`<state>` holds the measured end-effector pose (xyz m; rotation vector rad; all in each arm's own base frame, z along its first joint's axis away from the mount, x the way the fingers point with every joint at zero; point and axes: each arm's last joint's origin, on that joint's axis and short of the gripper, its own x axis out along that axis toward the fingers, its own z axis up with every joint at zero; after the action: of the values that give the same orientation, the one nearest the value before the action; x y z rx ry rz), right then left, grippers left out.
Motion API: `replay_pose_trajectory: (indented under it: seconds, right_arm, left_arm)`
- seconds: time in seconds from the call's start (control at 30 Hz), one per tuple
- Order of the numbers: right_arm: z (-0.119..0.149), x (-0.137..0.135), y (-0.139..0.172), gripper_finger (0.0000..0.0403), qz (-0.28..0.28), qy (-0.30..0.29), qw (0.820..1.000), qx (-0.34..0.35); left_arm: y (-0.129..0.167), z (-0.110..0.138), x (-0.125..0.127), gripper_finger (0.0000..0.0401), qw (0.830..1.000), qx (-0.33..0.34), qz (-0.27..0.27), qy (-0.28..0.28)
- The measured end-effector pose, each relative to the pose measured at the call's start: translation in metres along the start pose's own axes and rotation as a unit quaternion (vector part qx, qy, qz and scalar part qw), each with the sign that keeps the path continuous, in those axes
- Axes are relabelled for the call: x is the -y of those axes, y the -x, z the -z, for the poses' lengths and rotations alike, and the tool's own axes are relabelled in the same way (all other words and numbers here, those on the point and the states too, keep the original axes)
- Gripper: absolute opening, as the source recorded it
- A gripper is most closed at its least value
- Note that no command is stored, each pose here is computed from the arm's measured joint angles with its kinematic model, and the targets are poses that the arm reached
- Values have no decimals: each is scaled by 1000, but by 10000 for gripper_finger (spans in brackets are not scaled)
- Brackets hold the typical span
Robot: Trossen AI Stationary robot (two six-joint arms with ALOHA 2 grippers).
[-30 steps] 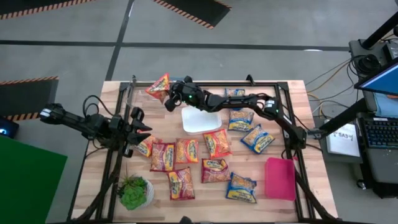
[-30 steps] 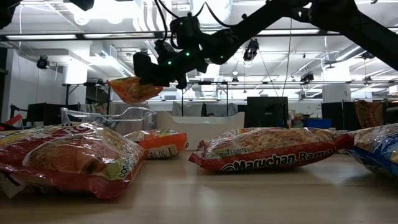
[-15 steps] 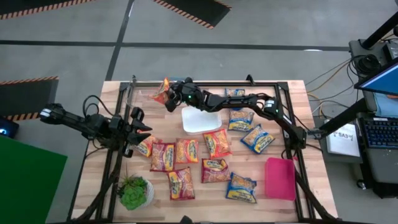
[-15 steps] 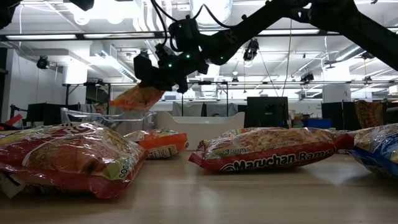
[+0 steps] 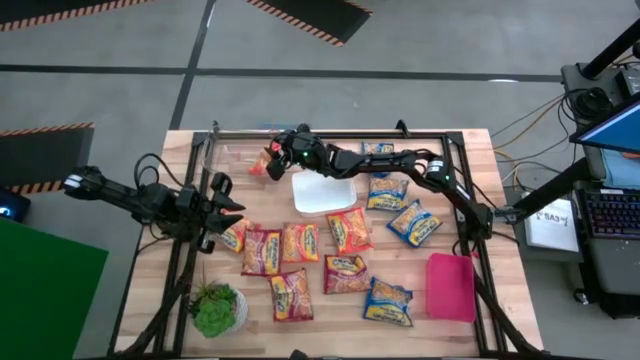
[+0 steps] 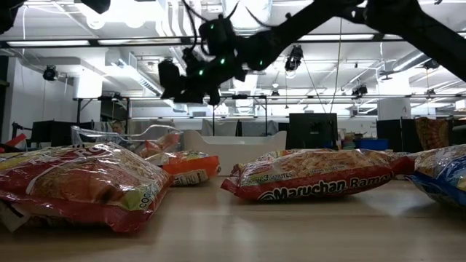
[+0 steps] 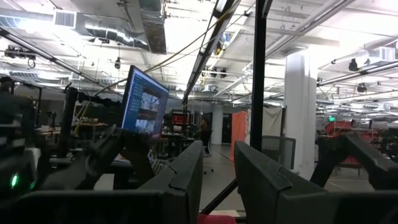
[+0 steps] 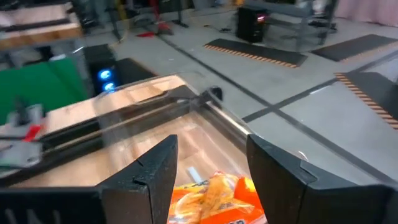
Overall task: Sort Maruchan noodles
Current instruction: Put the red noodle pack into the pink bin
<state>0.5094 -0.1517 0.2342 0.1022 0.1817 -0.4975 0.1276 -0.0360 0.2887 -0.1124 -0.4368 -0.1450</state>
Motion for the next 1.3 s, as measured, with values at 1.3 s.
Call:
replay_pose_trajectory:
  seconds: [1.3]
  right_arm:
    - [32,-44,305,36,-259,39,958,-118]
  left_arm:
    - [-65,45,5,4,935,-334,-106,62]
